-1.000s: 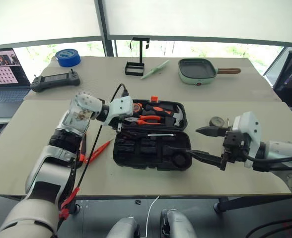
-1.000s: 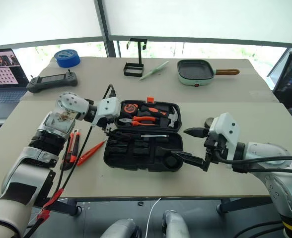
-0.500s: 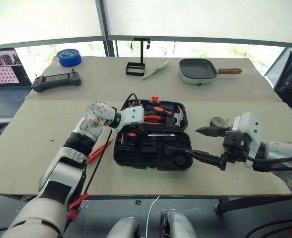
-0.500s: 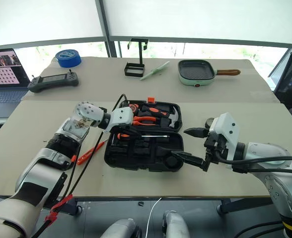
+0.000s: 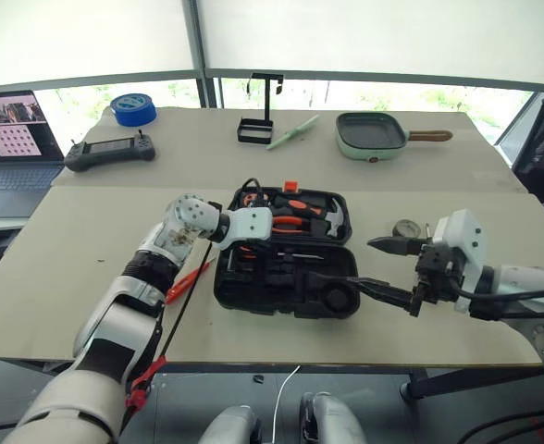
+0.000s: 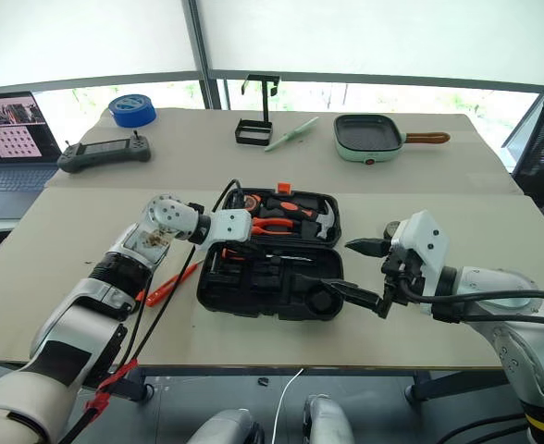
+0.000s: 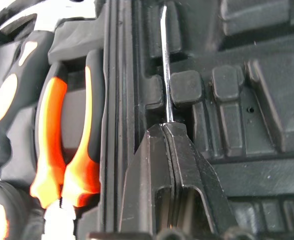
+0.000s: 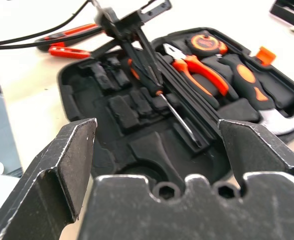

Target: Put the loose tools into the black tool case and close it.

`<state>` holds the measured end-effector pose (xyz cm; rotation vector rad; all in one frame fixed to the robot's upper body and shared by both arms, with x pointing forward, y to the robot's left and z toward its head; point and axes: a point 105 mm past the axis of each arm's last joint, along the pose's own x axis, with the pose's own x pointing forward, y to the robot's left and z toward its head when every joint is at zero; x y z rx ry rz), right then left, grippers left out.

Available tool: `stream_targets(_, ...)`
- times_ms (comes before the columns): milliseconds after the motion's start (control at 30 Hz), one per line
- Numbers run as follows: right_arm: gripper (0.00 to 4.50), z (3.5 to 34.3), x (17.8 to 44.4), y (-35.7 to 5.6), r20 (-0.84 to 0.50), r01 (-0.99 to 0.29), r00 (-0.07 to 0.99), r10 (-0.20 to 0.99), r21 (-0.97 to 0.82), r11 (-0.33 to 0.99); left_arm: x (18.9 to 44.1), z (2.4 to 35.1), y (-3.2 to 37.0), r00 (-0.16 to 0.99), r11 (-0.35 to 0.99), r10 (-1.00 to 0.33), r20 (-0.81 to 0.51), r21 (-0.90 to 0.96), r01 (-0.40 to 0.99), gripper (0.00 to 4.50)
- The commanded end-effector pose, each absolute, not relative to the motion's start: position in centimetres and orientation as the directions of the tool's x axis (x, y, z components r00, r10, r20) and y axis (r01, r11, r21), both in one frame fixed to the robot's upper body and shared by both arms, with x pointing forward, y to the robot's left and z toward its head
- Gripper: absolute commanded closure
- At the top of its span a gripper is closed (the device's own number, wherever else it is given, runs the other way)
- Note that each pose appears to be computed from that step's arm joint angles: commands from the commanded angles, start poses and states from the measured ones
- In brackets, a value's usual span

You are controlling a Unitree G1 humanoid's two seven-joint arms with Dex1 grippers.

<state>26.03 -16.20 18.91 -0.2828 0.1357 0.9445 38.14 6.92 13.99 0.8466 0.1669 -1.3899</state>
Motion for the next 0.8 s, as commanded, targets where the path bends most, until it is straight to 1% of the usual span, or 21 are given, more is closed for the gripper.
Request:
stream_targets(33, 0.0, 19.6, 26.3, -18.5, -0.209, -0.726, 0.687, 0.696, -0.219, 0.652, 37.7, 19.5, 6.3, 0.188, 0.034, -0.899, -0.396, 0.365, 0.93, 4.44)
stream_targets(100, 0.0, 19.4, 26.4, -20.4, -0.199, -0.645, 0.764, 0.614, -0.207, 0.736, 36.7, 22.4, 6.8, 0.14, 0.062, -0.948, -0.286, 0.266, 0.962, 3.94)
stream_targets(133, 0.0, 19.3, 26.4, -21.4, -0.191, -0.599, 0.8, 0.569, -0.199, 0.776, 36.0, 23.7, 7.1, 0.112, 0.06, -0.966, -0.231, 0.221, 0.973, 3.77)
stream_targets(200, 0.0, 19.0, 26.1, -23.5, -0.179, -0.493, 0.867, 0.464, -0.185, 0.85, 34.8, 26.3, 7.8, 0.11, 0.09, -0.987, -0.114, 0.171, 0.981, 3.01)
stream_targets(267, 0.0, 18.6, 25.6, -25.2, -0.172, -0.401, 0.911, 0.375, -0.16, 0.902, 33.9, 27.8, 8.4, 0.142, 0.136, -0.989, -0.033, 0.135, 0.981, 2.29)
stream_targets(333, 0.0, 18.0, 25.0, -26.5, -0.173, -0.316, 0.94, 0.293, -0.125, 0.941, 32.9, 28.3, 8.8, 0.155, 0.154, -0.988, -0.003, 0.132, 0.979, 1.63)
stream_targets(367, 0.0, 17.5, 24.7, -26.9, -0.182, -0.282, 0.949, 0.259, -0.113, 0.953, 31.8, 28.2, 8.9, 0.11, 0.108, -0.994, -0.011, 0.107, 0.988, 1.35)
stream_targets(400, 0.0, 16.9, 24.5, -27.3, -0.19, -0.245, 0.956, 0.224, -0.094, 0.965, 30.7, 28.2, 8.9, 0.057, 0.055, -0.998, -0.014, 0.09, 0.994, 0.91)
stream_targets(433, 0.0, 16.1, 24.5, -27.4, -0.201, -0.212, 0.961, 0.192, -0.081, 0.974, 29.6, 28.0, 8.8, 0.013, 0.011, -1.0, -0.024, 0.082, 0.997, 0.67)
stream_targets(467, 0.0, 15.7, 24.5, -27.5, -0.208, -0.191, 0.963, 0.173, -0.074, 0.979, 29.0, 27.9, 8.7, -0.012, -0.015, -0.999, -0.03, 0.077, 0.997, 0.29)
stream_targets(500, 0.0, 15.0, 24.8, -27.6, -0.212, -0.162, 0.966, 0.146, -0.061, 0.985, 28.5, 27.7, 8.7, -0.027, -0.029, -0.999, -0.038, 0.074, 0.997, 0.13)
stream_targets(667, 0.0, 12.9, 26.6, -28.0, -0.229, -0.083, 0.971, 0.072, -0.039, 0.996, 27.3, 26.6, 8.8, -0.064, -0.07, -0.994, -0.086, 0.072, 0.995, 0.13)
stream_targets(800, 0.0, 10.5, 28.9, -28.7, -0.265, -0.038, 0.964, 0.034, -0.01, 0.999, 27.2, 26.0, 9.1, -0.059, -0.068, -0.991, -0.122, 0.074, 0.995, 0.13)
